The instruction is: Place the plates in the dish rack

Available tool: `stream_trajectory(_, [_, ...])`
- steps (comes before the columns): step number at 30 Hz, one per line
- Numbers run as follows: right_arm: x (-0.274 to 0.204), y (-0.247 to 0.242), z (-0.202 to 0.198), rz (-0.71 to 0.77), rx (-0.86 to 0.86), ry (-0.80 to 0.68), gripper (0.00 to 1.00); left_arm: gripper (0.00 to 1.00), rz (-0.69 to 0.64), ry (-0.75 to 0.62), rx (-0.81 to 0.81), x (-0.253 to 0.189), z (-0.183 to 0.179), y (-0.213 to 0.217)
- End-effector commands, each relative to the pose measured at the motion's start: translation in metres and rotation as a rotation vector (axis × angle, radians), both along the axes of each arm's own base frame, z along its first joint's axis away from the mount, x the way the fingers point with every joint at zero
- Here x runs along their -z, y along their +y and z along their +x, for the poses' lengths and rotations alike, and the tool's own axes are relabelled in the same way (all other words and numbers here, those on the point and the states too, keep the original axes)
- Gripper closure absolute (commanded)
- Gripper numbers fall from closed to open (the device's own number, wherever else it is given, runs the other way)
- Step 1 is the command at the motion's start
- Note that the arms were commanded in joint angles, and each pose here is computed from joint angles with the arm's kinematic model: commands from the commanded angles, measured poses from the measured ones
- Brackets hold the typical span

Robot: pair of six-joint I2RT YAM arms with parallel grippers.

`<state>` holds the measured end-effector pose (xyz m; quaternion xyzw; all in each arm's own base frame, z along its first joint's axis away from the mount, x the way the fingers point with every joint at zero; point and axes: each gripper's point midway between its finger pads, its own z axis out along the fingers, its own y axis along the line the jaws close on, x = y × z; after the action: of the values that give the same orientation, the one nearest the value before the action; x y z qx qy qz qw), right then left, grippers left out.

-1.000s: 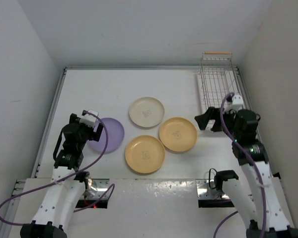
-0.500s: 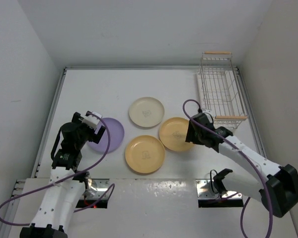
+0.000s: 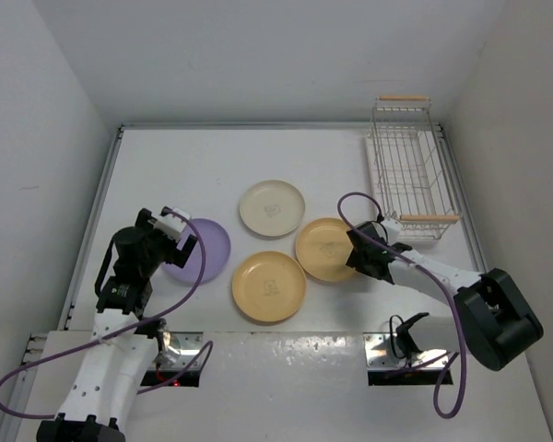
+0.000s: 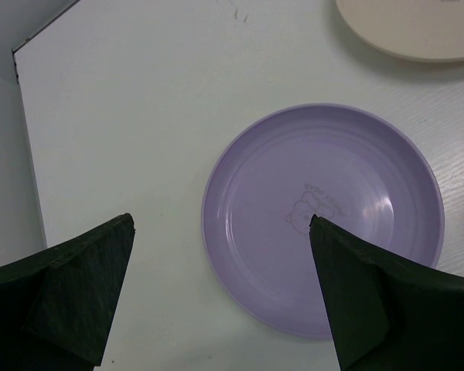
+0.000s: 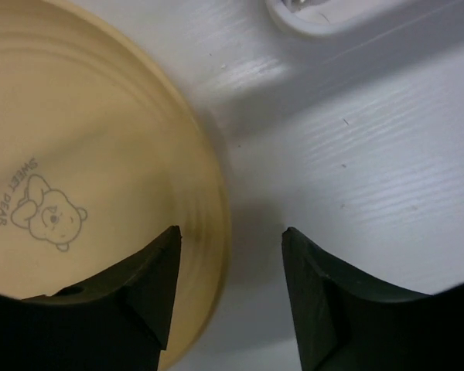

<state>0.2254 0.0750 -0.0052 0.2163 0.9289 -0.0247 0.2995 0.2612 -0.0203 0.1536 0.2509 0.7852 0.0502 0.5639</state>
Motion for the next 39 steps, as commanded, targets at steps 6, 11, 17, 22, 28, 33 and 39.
stream_trajectory(6, [0.007, 0.014, 0.012, 0.059, -0.023, -0.021, 0.81, 0.0, 0.006, -0.062, 0.011, -0.02, 0.002, 0.0])
stream_trajectory(11, [-0.002, 0.0, 0.004, -0.015, 0.015, -0.037, 1.0, 0.0, 0.009, -0.062, -0.007, -0.02, 0.002, 0.004])
stream_trajectory(17, [-0.05, -0.007, 0.012, -0.177, 0.018, -0.14, 1.0, 0.0, 0.009, -0.071, -0.007, -0.023, 0.003, 0.004])
stream_trajectory(22, [-0.117, -0.006, 0.035, -0.359, -0.073, -0.283, 1.0, 0.0, 0.009, -0.071, -0.007, -0.023, 0.003, 0.004])
stream_trajectory(28, [-0.198, -0.003, 0.07, -0.553, -0.231, -0.425, 1.0, 0.0, 0.009, -0.062, -0.016, -0.018, 0.002, 0.007])
stream_trajectory(33, [-0.254, -0.001, 0.099, -0.576, -0.3, -0.556, 1.0, 0.0, 0.013, -0.062, -0.025, -0.018, 0.004, 0.008])
stream_trajectory(39, [-0.345, -0.021, 0.151, -0.782, -0.28, -0.682, 1.0, 0.0, 0.013, -0.052, -0.025, -0.016, 0.005, 0.008])
